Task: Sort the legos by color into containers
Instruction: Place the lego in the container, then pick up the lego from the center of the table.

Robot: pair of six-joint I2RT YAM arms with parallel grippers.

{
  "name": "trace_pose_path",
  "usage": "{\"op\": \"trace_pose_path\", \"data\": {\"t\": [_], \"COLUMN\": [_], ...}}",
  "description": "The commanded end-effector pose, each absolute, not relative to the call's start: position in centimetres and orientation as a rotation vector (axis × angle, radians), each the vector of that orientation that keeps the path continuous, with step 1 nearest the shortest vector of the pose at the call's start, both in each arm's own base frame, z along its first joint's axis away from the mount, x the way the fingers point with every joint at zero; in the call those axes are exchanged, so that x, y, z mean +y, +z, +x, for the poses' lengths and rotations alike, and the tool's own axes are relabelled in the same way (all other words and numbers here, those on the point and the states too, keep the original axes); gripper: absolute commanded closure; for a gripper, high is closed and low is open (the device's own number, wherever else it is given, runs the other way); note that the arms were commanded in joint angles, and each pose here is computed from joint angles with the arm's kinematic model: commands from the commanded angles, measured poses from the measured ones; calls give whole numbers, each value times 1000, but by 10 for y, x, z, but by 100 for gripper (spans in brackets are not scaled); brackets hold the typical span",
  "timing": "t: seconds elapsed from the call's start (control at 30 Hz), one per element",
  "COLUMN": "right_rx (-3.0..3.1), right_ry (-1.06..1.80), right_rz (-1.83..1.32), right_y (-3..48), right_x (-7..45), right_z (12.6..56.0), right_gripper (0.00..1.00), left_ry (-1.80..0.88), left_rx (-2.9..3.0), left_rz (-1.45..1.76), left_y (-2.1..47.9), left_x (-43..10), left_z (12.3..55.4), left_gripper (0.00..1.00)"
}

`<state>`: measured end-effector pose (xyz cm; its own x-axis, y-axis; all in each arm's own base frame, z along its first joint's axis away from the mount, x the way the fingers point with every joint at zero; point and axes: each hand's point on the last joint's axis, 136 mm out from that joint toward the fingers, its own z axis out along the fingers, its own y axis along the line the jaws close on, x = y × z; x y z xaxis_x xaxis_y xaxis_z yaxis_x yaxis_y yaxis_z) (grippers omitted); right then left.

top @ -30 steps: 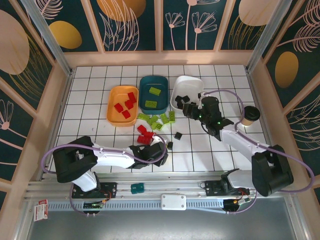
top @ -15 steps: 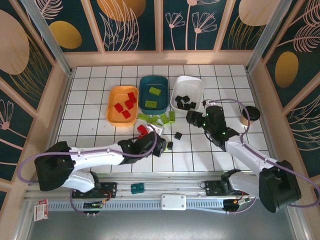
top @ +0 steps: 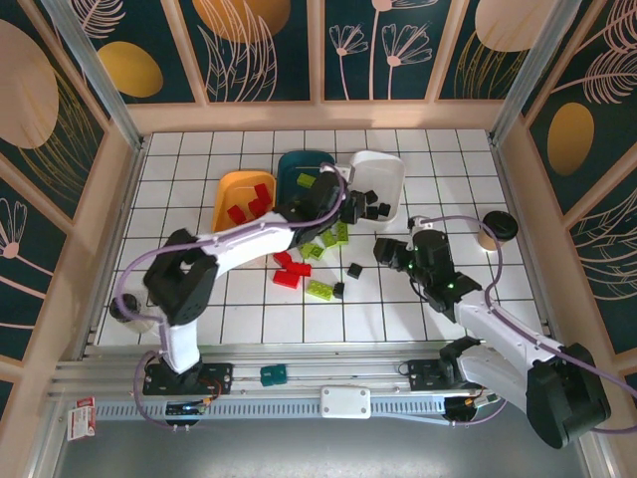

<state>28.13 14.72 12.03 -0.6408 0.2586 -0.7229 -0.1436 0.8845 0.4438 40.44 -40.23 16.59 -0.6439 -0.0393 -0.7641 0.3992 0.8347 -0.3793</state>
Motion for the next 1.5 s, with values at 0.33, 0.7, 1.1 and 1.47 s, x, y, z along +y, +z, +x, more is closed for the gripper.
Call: {"op": "trace_pose_path", "data": {"t": [0.33,0.7,1.1,1.47], "right_rx": [2239,2263,2368,2413], "right_ry": [660,505,374,270], "right_rz": [129,183,67,51], "right_y": [84,65,32,19], "right_x": [187,200,226,197], "right_z": [253,274,277,267], "right_gripper": [31,31,34,73], "left_ry": [-716,-932,-884,-828], "left_rx": [2250,2036,2024,2074], "left_rz": [236,140,12,-35], "left_y": [151,250,224,190], "left_x": [-430,-369,-265,-224], "left_z": [453,380,291,259], "left_gripper": [32,1,1,1]}}
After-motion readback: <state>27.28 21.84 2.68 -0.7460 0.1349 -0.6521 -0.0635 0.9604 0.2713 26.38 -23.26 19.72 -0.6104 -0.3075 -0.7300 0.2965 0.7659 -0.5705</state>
